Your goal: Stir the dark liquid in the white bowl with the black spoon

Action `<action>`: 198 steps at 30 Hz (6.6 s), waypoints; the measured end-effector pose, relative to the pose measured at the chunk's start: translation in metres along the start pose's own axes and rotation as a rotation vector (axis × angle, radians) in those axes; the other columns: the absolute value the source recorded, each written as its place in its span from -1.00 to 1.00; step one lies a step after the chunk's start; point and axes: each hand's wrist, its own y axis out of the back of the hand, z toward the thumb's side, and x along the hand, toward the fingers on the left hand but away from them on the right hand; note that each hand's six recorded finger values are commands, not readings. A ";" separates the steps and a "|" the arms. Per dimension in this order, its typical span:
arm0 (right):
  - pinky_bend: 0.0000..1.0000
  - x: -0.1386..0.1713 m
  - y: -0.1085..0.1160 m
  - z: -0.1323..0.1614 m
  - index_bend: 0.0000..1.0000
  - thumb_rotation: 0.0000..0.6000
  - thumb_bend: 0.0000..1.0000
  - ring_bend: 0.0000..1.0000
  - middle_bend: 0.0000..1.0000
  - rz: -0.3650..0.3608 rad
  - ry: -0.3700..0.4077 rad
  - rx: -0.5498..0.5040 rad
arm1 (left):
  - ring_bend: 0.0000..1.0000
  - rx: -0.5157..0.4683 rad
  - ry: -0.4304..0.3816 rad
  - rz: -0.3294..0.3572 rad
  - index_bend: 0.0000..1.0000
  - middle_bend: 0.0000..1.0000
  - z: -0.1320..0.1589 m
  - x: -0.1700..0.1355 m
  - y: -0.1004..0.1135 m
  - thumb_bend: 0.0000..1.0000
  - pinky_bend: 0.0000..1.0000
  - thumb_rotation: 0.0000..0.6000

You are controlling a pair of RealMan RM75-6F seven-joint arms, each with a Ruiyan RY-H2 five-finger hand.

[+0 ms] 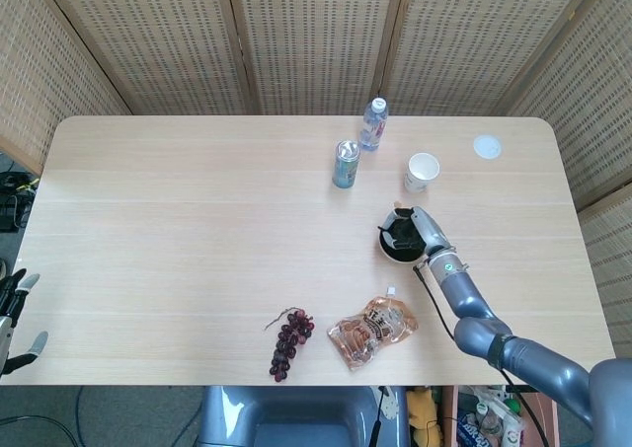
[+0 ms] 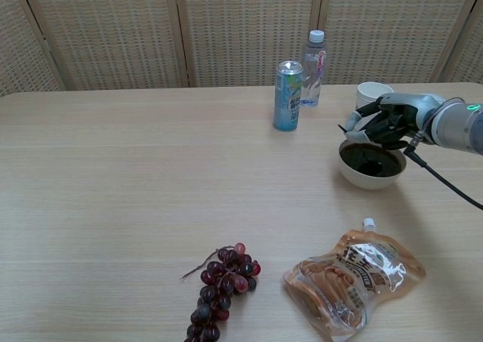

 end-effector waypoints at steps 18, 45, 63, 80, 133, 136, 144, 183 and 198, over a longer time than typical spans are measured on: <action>1.00 -0.003 0.002 -0.015 0.38 1.00 0.55 1.00 0.95 0.003 -0.028 0.122 | -1.00 0.001 -0.007 -0.006 -1.00 -1.00 0.004 0.002 0.000 -0.27 -1.00 1.00; 1.00 -0.003 -0.016 0.005 0.38 1.00 0.55 1.00 0.95 0.078 0.011 0.150 | -1.00 -0.002 0.001 -0.015 -1.00 -1.00 0.002 0.003 -0.004 -0.27 -1.00 1.00; 1.00 -0.024 -0.014 0.018 0.39 1.00 0.55 1.00 0.95 0.084 0.010 0.217 | -1.00 0.003 0.023 -0.027 -1.00 -1.00 -0.002 -0.001 -0.006 -0.27 -1.00 1.00; 1.00 -0.007 -0.006 0.011 0.39 1.00 0.55 1.00 0.95 0.102 0.003 0.207 | -1.00 0.004 0.001 -0.023 -1.00 -1.00 0.004 0.004 -0.005 -0.27 -1.00 1.00; 1.00 -0.026 -0.007 0.012 0.42 1.00 0.56 1.00 0.95 0.102 -0.004 0.223 | -1.00 0.022 0.007 -0.032 -1.00 -1.00 0.007 0.002 -0.004 -0.27 -1.00 1.00; 1.00 -0.022 -0.011 0.011 0.42 1.00 0.56 1.00 0.95 0.115 0.002 0.220 | -1.00 0.020 0.006 -0.031 -1.00 -1.00 0.007 0.003 -0.004 -0.27 -1.00 1.00; 1.00 -0.012 -0.002 0.000 0.42 1.00 0.56 1.00 0.96 0.105 -0.008 0.224 | -1.00 0.016 -0.005 -0.029 -1.00 -1.00 0.010 0.005 -0.005 -0.27 -1.00 1.00; 1.00 -0.021 0.013 0.003 0.42 1.00 0.56 1.00 0.96 0.081 -0.017 0.233 | -1.00 0.026 0.004 -0.028 -1.00 -1.00 0.009 0.002 -0.003 -0.27 -1.00 1.00; 1.00 -0.011 -0.001 0.000 0.42 1.00 0.56 1.00 0.96 0.119 -0.006 0.210 | -1.00 0.027 0.002 -0.028 -1.00 -1.00 0.009 0.001 -0.003 -0.27 -1.00 1.00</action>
